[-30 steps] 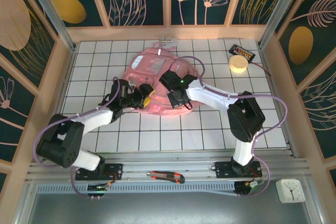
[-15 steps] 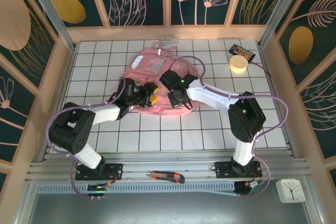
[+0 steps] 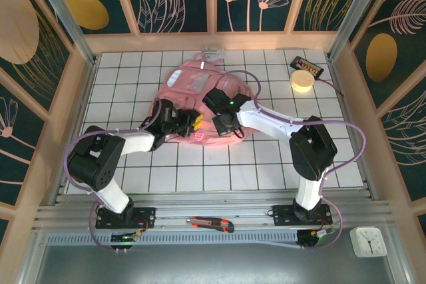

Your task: Pack the student bag

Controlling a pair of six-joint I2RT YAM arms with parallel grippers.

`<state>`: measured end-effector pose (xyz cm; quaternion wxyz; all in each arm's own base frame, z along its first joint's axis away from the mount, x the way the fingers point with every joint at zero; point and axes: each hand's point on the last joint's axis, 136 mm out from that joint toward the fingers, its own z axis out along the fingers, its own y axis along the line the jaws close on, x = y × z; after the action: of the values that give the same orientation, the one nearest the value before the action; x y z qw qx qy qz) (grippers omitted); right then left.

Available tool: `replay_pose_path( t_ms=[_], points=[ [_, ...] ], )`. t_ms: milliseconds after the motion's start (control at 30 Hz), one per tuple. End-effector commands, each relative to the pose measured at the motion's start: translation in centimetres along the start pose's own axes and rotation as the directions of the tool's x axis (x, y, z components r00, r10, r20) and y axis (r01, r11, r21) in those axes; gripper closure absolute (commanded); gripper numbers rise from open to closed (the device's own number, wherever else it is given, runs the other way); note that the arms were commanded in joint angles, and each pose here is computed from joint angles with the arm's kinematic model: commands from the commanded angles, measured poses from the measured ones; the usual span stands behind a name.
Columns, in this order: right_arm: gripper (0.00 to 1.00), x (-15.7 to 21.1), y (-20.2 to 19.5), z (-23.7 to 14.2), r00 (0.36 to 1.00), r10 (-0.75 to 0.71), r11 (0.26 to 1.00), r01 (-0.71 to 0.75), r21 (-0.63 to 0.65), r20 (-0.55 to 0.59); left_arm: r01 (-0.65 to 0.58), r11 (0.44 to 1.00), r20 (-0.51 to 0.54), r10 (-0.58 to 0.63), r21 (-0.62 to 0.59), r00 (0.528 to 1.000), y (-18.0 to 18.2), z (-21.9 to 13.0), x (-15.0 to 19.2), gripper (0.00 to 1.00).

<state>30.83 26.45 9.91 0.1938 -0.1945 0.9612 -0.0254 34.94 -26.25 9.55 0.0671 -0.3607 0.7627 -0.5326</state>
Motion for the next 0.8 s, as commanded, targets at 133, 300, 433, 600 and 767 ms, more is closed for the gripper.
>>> replay_pose_path(
  t_ms=[133, 300, 433, 600, 767],
  points=[
    [1.00, -1.8, 0.3, -1.7, 0.997, 0.016, 0.999, -0.014, -0.030, 0.078, -0.058, 0.998, -0.018, 0.059, 0.038, 0.998, -1.1, 0.1, 0.6, 1.00],
    [1.00, -1.8, -0.4, -1.8, 0.997, 0.003, 1.000, -0.003, -0.001, 0.073, -0.263, 0.962, -0.074, 0.259, -0.067, 0.963, -0.5, -0.1, 0.8, 1.00],
    [1.00, -2.1, -0.5, -1.9, 0.997, -0.012, 1.000, 0.013, -0.020, 0.083, -0.500, 0.839, -0.183, 0.469, -0.212, 0.864, 0.6, -1.0, -0.1, 1.00],
    [1.00, -2.5, 0.6, -1.9, 0.995, -0.035, 0.996, 0.041, -0.073, 0.090, -0.703, 0.639, -0.333, 0.620, -0.312, 0.711, 1.7, -3.1, -1.7, 1.00],
    [1.00, -2.8, 1.1, -1.7, 0.994, -0.074, 0.992, 0.081, -0.099, 0.080, -0.754, 0.575, -0.418, 0.629, -0.318, 0.656, 3.0, -3.8, -2.7, 1.00]
  ],
)
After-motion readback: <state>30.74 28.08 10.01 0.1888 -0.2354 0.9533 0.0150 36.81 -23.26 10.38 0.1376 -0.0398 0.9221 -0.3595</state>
